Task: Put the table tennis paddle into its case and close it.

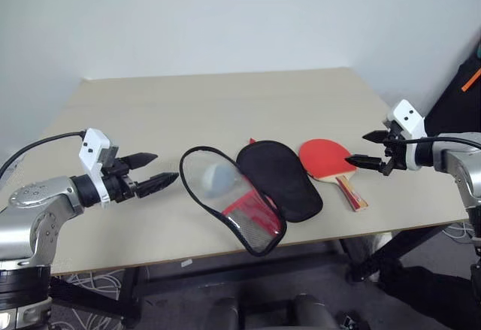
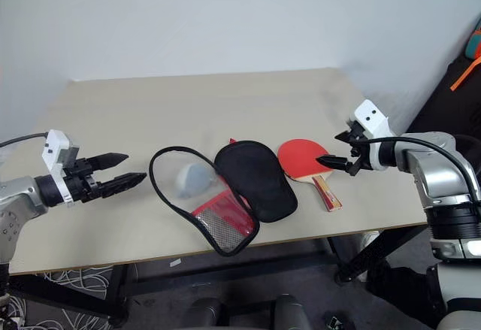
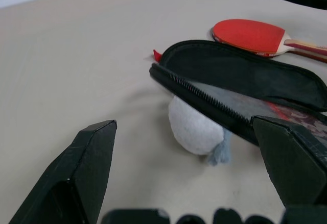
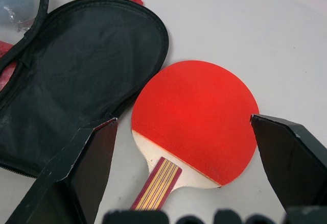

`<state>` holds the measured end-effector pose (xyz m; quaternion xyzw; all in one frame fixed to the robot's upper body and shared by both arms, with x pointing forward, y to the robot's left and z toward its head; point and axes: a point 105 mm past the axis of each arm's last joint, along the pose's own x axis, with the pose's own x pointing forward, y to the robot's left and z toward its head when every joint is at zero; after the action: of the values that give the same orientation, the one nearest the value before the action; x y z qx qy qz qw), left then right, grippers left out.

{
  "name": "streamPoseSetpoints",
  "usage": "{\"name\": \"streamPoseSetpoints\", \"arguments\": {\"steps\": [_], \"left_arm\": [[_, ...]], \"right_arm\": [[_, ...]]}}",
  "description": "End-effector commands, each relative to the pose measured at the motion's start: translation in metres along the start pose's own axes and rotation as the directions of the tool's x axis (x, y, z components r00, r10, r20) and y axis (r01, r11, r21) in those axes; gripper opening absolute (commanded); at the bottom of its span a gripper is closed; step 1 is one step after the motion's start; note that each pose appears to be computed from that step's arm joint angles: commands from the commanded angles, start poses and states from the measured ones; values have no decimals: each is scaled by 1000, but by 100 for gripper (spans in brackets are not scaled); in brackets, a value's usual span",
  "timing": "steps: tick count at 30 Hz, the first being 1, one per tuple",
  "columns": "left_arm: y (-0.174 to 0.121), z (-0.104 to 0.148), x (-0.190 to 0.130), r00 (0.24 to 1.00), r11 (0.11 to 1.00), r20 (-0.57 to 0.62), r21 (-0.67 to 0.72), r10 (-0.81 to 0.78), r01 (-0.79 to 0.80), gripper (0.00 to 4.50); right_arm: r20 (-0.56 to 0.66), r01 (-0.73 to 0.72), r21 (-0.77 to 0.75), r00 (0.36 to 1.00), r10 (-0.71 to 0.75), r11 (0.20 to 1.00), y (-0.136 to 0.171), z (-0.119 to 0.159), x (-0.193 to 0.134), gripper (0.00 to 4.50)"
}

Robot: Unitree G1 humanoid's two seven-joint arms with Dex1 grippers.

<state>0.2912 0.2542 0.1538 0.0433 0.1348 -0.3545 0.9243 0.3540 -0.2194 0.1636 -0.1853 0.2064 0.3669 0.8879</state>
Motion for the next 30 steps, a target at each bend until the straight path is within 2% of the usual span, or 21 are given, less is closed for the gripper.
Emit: {"name": "streamPoseSetpoints", "arguments": {"steps": [1,30], "left_arm": [[-4,12,-2,999,999,36,35,-12,11,447],[-7,19,7,997,996,13,52,-76,76,447]], "right_arm": [[40,22,-25,999,-21,999,-1,13,-12,450],[-17,64,114,998,-62,991,31,-13,-11,450]]}}
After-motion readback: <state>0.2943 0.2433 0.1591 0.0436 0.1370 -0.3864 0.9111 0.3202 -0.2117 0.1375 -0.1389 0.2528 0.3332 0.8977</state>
